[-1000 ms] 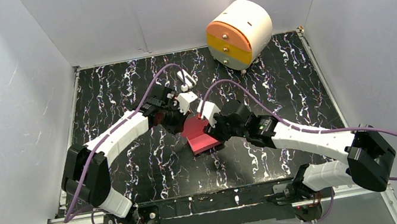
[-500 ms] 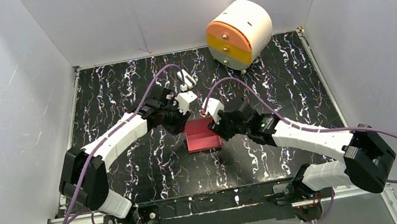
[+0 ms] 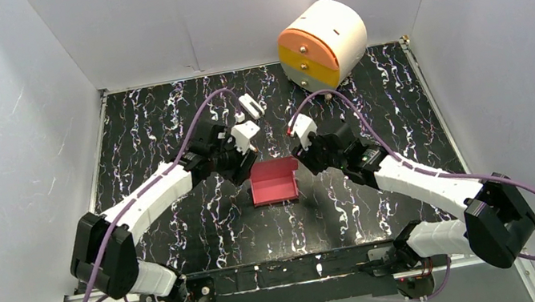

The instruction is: Fold the paper box

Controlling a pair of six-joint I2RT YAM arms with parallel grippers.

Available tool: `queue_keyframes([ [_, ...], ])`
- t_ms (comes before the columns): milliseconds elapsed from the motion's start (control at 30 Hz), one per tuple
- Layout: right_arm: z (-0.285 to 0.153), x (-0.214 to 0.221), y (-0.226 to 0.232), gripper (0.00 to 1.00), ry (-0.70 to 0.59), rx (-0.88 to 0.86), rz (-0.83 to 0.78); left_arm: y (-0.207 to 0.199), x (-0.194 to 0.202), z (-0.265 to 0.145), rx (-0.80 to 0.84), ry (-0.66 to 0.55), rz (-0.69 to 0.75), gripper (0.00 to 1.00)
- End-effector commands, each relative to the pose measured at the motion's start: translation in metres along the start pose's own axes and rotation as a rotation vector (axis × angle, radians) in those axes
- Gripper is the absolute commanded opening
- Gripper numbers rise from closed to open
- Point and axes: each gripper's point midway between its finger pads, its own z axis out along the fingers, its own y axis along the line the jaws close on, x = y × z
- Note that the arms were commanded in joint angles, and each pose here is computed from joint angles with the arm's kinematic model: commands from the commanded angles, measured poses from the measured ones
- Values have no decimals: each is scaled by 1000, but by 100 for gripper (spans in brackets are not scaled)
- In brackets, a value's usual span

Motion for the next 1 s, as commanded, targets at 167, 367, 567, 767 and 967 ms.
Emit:
queue_keyframes([
  [167,5,-10,-3,55,-32,7,8,6,-15,-22,-89,-128,-6,67],
  [367,1,-13,-3,55,-45,9,8,15,-14,-26,-152,-127,-42,72],
  [567,0,-8,-6,55,-40,16,13,22,-14,-42,-230,-172,-95,79],
  [767,2,-4,-22,55,-24,53,38,29,-6,-55,-304,-200,-150,90],
  [967,3,4,-45,55,-2,105,73,28,2,-54,-313,-194,-182,93],
])
